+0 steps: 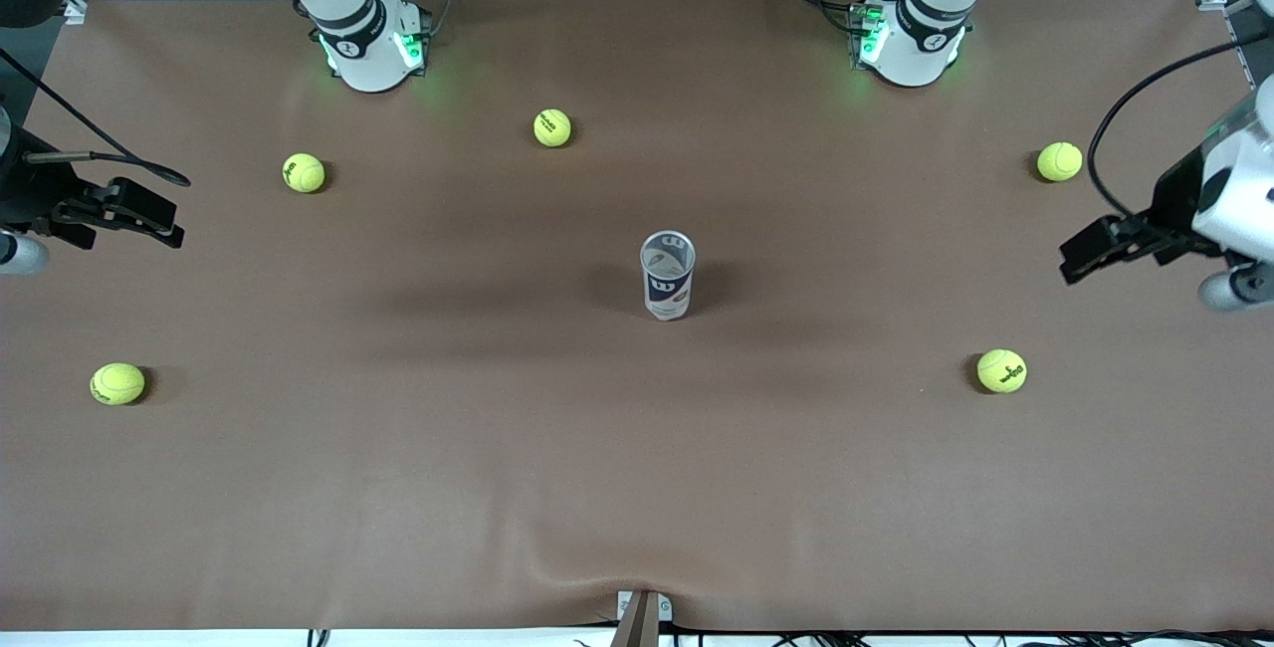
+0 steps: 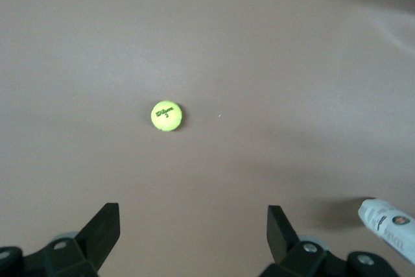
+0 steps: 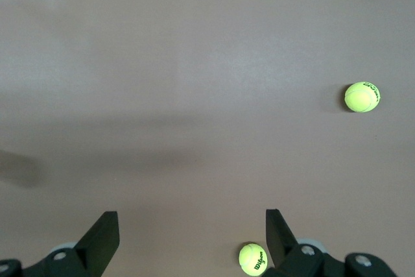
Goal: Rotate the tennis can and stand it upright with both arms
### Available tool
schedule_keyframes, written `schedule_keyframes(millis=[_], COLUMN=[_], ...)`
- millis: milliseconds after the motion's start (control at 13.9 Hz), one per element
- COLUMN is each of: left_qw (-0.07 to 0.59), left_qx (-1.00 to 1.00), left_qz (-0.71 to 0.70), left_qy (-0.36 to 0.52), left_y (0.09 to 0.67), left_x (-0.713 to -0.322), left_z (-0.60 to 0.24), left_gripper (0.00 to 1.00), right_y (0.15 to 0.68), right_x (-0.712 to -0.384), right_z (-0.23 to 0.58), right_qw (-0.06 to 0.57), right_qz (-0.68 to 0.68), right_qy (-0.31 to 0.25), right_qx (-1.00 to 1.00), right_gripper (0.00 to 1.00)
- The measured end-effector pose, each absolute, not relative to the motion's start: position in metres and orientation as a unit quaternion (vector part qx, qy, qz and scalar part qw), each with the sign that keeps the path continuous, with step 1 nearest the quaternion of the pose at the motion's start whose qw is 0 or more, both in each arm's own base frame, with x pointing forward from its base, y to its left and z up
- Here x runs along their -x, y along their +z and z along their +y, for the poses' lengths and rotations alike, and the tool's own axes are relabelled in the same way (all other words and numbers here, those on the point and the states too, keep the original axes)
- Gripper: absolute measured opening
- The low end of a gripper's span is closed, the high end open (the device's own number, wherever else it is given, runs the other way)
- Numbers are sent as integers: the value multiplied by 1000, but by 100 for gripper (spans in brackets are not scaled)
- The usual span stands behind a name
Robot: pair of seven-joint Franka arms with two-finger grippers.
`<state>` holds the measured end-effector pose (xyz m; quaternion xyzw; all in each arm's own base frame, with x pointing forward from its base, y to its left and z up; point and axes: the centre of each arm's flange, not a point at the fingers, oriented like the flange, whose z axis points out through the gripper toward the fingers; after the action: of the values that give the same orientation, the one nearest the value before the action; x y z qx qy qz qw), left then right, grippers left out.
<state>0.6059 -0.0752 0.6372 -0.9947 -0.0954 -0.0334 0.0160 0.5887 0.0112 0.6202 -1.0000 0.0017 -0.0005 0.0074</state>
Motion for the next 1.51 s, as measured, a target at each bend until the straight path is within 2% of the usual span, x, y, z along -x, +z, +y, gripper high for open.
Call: schedule_keyframes(millis=[288, 647, 935, 1150, 1294, 1510], left_qw=[23, 29, 28, 26, 25, 17], left_qx=[995, 995, 994, 995, 995, 997], left_qz=[-96, -93, -92, -85, -82, -64], left_qy=[-28, -37, -50, -52, -52, -48], left_y=[642, 643, 635, 636, 636, 635], left_x=[-578, -540, -541, -544, -544, -543], left_z=[-73, -74, -56, -32, -32, -36], left_gripper=[100, 100, 100, 100, 100, 100], right_y=[620, 595, 565, 550, 545, 568], right_x=[-588, -572, -572, -560, -561, -592], right_z=[30, 178, 238, 288, 285, 172], right_qw=[11, 9, 20, 22, 16, 18], right_qz=[-14, -128, -152, -160, -140, -48], right_qy=[2, 22, 25, 24, 32, 31], right_qx=[1000, 992, 988, 987, 990, 998], right_gripper=[100, 100, 100, 100, 100, 100])
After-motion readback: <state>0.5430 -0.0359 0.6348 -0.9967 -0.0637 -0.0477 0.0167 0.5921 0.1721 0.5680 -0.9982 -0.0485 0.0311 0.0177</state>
